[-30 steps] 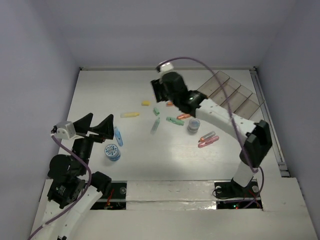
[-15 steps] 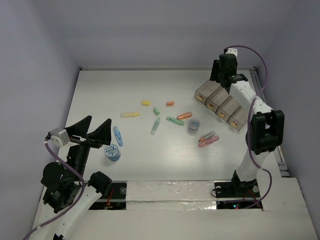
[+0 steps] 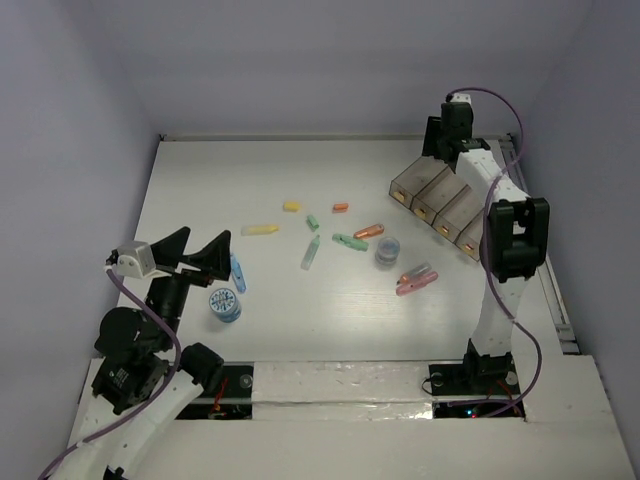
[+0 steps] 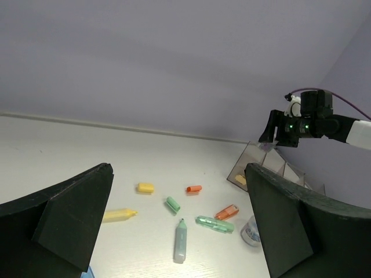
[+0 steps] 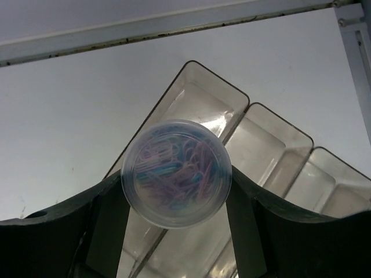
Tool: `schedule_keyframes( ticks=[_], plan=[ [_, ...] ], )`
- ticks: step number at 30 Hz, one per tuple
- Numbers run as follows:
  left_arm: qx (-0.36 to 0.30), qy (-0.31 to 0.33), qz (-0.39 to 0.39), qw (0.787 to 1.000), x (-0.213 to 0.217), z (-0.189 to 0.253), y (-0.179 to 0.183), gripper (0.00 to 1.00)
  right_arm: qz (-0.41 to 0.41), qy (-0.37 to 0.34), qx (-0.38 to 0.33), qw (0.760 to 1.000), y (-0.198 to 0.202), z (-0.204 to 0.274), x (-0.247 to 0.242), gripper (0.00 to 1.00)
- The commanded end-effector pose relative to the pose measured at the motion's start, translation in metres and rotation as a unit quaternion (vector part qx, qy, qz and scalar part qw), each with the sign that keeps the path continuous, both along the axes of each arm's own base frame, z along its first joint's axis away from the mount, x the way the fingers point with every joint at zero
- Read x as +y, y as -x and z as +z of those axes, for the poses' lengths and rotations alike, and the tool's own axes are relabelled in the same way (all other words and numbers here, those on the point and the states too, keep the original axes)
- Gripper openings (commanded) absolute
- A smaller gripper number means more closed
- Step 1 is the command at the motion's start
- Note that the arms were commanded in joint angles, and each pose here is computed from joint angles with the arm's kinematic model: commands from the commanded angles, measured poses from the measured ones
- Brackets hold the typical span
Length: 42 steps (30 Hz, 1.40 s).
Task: Sort the stationery into containers
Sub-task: Place the stationery in the storage box.
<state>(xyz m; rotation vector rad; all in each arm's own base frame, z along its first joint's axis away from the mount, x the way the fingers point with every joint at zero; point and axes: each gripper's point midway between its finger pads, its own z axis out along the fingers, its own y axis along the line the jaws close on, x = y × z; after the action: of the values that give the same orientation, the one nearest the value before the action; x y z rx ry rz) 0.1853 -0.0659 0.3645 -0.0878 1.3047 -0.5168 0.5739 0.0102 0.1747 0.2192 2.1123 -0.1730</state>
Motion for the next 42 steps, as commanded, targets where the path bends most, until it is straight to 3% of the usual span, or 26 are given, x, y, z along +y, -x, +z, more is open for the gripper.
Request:
schedule_keyframes(
  ticks=[1,11,17,26,33,36,42],
  plan=[
    [-0.006,0.000,0.008,1.000,0.000,0.005,-0.005,0.97,0.008,0.004,-0.032,0.999,-0.026,0.017,-0.006,0.28],
    [0.000,-0.007,0.013,1.000,-0.001,0.002,-0.010,0.97,0.008,0.018,-0.017,1.000,-0.041,0.003,-0.013,0.30],
    [0.003,-0.009,0.013,1.000,-0.002,0.000,-0.011,0.96,-0.002,0.009,-0.009,1.000,-0.040,-0.014,-0.022,0.40],
    [0.004,-0.009,0.017,1.000,-0.001,0.000,-0.012,0.96,0.006,-0.001,-0.013,1.000,-0.047,-0.015,-0.017,0.44],
    [0.003,-0.010,0.017,1.000,0.000,0.000,-0.012,0.96,0.001,0.001,-0.011,1.000,-0.047,-0.015,-0.019,0.80],
    [0.002,-0.009,0.016,1.000,0.000,0.001,-0.011,0.96,0.001,0.004,-0.016,1.000,-0.046,-0.007,-0.019,0.90],
    [0.004,-0.010,0.016,1.000,-0.001,0.000,-0.012,0.96,0.010,-0.010,-0.036,0.999,-0.026,0.036,-0.015,0.91]
  ],
)
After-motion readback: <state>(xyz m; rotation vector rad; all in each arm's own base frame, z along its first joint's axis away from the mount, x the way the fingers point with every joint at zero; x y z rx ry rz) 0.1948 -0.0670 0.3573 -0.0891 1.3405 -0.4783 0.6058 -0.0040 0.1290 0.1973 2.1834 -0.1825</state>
